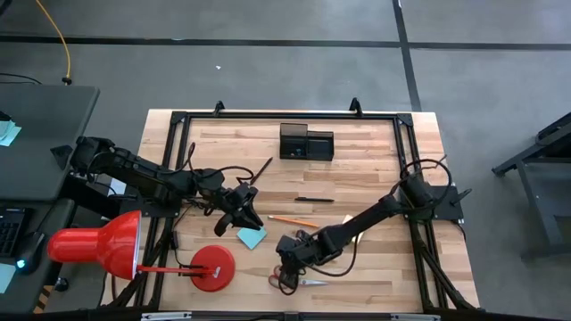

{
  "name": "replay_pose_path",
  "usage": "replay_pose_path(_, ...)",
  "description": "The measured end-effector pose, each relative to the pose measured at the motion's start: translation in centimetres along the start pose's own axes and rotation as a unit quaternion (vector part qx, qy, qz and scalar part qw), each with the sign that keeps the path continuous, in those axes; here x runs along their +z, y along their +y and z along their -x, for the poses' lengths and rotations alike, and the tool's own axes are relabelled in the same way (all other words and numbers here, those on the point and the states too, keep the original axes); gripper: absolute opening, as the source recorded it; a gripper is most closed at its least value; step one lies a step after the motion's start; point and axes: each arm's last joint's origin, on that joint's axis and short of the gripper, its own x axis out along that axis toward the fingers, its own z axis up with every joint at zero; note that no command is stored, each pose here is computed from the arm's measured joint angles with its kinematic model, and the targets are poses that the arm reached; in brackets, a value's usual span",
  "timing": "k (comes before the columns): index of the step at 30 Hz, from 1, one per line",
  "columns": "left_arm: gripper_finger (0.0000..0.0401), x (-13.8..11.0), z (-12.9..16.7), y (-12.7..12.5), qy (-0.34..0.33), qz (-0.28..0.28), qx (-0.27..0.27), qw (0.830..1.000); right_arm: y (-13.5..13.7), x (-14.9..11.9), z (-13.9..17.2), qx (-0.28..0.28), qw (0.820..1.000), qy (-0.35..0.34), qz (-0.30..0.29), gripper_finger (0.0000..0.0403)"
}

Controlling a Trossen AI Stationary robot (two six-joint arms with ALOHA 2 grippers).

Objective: Pick and place office supplies into organizer
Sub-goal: Put the orange scissors in the black desk organizer

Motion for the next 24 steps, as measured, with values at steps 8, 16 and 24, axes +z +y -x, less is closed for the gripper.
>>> replay_pose_path(8, 0.0074, 0.0, 0.0, 0.0, -0.001, 0.000, 0.000, 1.000, -0.1, -0.3, -0.9, 0.000, 1.000, 0.002, -0.003, 0.0193)
replay_pose_path(16, 0.0074, 0.0, 0.0, 0.0, -0.002, -0.001, -0.001, 1.000, -0.4, -0.7, -2.0, -0.003, 1.000, 0.006, -0.008, 0.0193)
replay_pose_path(24, 0.0074, 0.0, 0.0, 0.0, 0.000, -0.001, 0.000, 1.000, -0.5, -0.9, -2.7, -0.005, 1.000, 0.001, 0.014, 0.0193)
